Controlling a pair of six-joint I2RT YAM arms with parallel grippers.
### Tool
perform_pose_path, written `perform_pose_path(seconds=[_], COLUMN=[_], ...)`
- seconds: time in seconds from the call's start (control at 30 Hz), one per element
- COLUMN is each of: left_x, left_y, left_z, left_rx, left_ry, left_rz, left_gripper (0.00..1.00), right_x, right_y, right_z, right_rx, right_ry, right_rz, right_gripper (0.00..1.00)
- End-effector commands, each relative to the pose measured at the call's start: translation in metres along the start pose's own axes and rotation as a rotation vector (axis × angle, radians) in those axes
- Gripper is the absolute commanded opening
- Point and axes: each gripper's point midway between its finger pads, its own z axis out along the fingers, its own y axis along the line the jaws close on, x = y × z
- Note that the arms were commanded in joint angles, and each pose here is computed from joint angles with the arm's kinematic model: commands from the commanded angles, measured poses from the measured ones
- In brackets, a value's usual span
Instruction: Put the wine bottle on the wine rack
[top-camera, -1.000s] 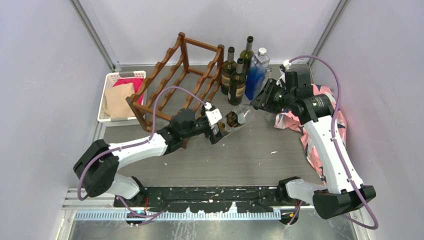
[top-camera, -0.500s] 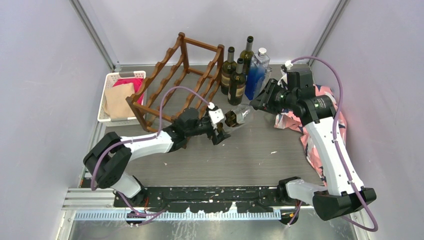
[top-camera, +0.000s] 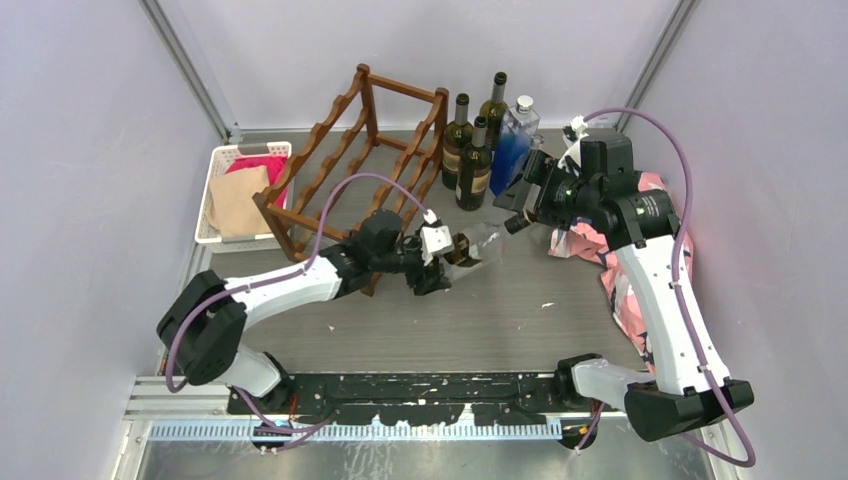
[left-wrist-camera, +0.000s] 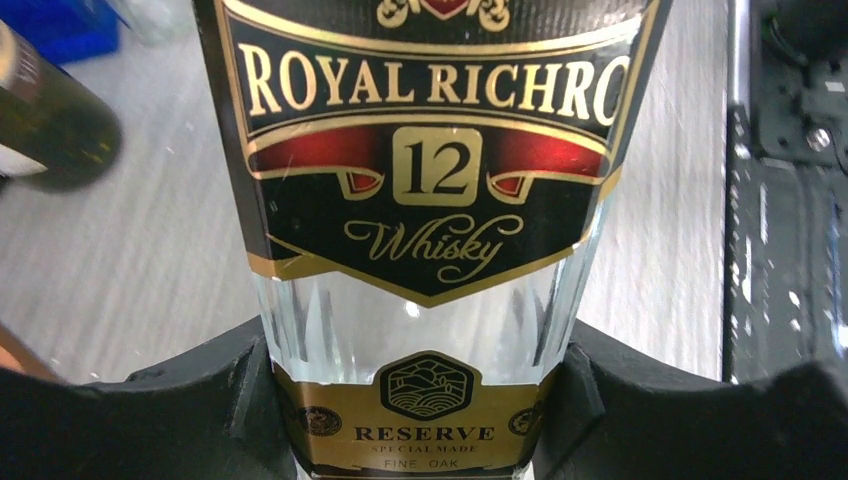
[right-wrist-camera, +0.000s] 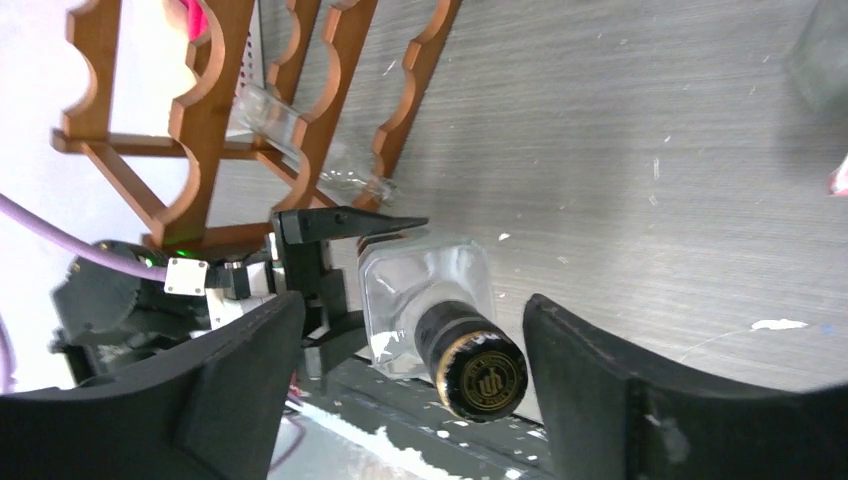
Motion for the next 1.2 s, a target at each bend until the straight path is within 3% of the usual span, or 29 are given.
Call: perform_pose_path(seconds=[0.0, 0.37, 0.57, 0.67, 1.03, 1.17], left_x=[-0.051, -0.044, -0.041, -0.044, -0.05, -0.051], left_y=[-0.016, -0.046, -0.057, -0.059, -0.07, -0.072], left_z=[-0.028, -0.057, -0.066, -0.071, -0.076, -0.078], left_rx=[0.091, 0.211, 0.254, 0.254, 0.305, 0.308], left_ry=[-0.074, 0.001, 0.017, 0.018, 0.027, 0.024], left_rz=[0.121, 0.154, 0.138, 0.142, 0.124, 0.12], left_gripper=[0.0, 0.0, 0.0, 0.0, 0.0, 0.0], right_x=[-0.011, 0.022, 0.063, 0.075, 0.137, 0.15], right_y=[0.014, 0.025, 0.025, 0.02, 0.009, 0.006], right_z=[-0.023, -0.023, -0.022, -0.019, 0.026, 0.034], right_rx=[-0.055, -0.192, -0.408, -0.45, -0.501, -0.519], right_ry=[-0.058, 0.034, -0.024, -0.037, 0.264, 0.296], right_rz=[-0.169, -0.475, -0.811, -0.89, -1.171, -1.219], right_gripper=[0.91, 0.96, 1.0, 1.0, 0.98, 0.98])
